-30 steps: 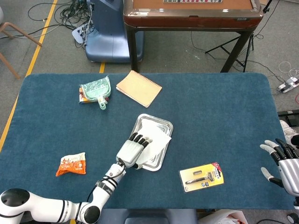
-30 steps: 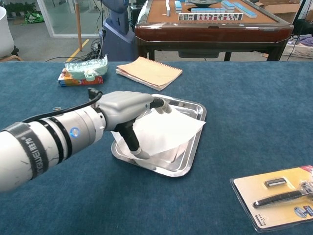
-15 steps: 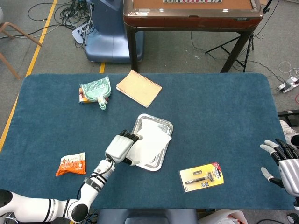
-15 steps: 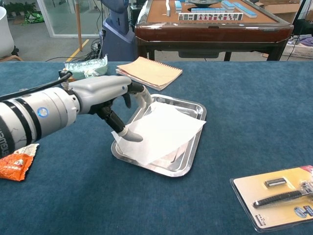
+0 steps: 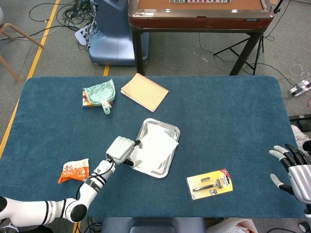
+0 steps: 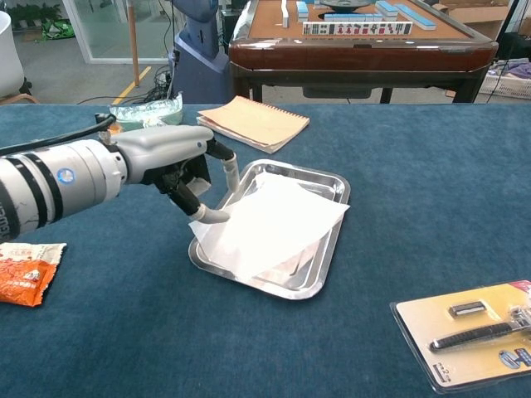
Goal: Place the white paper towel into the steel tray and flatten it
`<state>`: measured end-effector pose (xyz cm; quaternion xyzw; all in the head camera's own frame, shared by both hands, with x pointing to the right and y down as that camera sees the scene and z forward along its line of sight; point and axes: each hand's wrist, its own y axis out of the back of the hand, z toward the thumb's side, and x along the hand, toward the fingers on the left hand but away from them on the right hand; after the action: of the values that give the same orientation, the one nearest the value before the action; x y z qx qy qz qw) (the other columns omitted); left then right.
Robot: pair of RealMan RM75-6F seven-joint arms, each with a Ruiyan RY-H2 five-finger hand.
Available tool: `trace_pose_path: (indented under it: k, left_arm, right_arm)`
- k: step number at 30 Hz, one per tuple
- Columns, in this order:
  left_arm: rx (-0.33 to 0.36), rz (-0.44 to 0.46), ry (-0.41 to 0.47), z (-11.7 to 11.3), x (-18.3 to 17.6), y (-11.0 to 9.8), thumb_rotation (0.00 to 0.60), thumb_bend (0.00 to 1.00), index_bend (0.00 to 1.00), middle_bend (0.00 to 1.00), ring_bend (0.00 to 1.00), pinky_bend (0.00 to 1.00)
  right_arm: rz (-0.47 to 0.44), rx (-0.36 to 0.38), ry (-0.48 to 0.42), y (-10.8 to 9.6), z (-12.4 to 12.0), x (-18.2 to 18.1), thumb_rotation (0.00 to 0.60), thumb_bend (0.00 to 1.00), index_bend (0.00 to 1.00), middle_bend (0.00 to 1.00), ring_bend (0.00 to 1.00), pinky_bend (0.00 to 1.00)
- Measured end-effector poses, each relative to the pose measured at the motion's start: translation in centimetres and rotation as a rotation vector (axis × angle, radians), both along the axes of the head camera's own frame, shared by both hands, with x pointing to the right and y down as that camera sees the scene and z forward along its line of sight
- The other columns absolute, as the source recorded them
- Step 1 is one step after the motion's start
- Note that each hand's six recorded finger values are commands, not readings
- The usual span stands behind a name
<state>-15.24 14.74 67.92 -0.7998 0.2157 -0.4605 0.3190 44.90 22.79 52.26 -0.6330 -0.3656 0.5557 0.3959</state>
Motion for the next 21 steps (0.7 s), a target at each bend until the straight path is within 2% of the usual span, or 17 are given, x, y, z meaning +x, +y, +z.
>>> trace_pose_path:
  k: [5, 8, 14, 21]
  left_arm:
    - [-0.001, 0.123, -0.052, 0.5, 0.9, -0.4, 0.6, 0.48, 0.18, 1.0, 0.99, 0.94]
    - [0.016, 0.18, -0.082, 0.6, 1.5, -0.9, 0.6, 0.5, 0.13, 1.0, 1.0, 0.95]
    - [0.062, 0.27, -0.13, 0.7, 2.9, -1.6, 0.6, 0.53, 0.1, 1.0, 1.0, 0.95]
    - [0.063, 0.362, -0.168, 1.1, 4.5, -1.4, 0.6, 0.53, 0.1, 1.0, 1.0, 0.95]
  right_arm:
    - [-0.002, -0.003, 0.0, -0.1, 0.1, -0.2, 0.6, 0.26, 0.25, 0.2, 0.08, 0.18]
    - [-0.005, -0.008, 0.003, -0.2, 0.2, -0.3, 0.6, 0.26, 0.25, 0.2, 0.08, 0.18]
    - [-0.01, -0.014, 0.005, -0.4, 0.4, -0.6, 0.6, 0.26, 0.25, 0.2, 0.08, 0.18]
    - [-0.013, -0.022, 0.01, -0.5, 0.7, -0.8, 0.6, 0.26, 0.25, 0.2, 0.08, 0.18]
